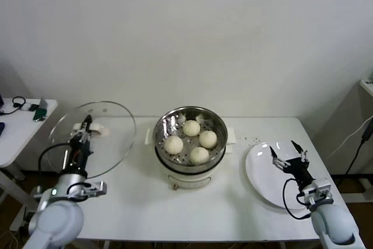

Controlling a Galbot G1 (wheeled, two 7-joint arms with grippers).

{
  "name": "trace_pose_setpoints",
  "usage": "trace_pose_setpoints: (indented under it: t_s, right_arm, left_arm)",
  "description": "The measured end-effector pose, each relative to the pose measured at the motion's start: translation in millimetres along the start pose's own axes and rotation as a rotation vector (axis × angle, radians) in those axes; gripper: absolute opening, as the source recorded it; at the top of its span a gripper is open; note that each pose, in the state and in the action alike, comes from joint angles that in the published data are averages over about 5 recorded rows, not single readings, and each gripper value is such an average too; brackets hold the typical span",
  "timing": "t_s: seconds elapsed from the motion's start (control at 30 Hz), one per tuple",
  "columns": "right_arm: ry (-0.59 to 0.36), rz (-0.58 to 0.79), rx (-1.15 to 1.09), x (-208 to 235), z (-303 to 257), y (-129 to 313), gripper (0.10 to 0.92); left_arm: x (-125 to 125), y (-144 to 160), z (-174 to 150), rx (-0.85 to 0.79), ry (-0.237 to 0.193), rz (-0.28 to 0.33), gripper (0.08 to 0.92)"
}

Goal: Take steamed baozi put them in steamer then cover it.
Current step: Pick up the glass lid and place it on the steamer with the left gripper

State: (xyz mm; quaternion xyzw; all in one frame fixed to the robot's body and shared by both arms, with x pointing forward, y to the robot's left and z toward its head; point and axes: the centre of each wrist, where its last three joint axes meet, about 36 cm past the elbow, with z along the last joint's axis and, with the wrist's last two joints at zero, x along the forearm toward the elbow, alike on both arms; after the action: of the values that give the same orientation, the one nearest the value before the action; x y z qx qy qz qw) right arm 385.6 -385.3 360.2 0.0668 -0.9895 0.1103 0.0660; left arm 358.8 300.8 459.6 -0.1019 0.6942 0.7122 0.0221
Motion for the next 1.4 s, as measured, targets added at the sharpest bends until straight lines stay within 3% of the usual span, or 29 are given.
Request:
trace_pose_setpoints:
  t_s: [0.67,1.13,1.4]
  right_arm:
    - [0.011,0.006,0.012,-17.4,9.5,3.2,0.823]
    - [0.023,0.038,0.021,-7.7,19.5,-10.8,0.823]
    - [0.022,0.063,0.032,0.8,21.2,-23.1,0.823]
  left_arm:
    - [-29.7,37.6,-104.6,0.164,-0.037,0.031,0.150]
    - [-45.3,15.0,-188.5,0.141,-0.113,0.117,0.150]
    - [-53.5,-2.8,-228.5,0.131,-0.111,0.168,0.150]
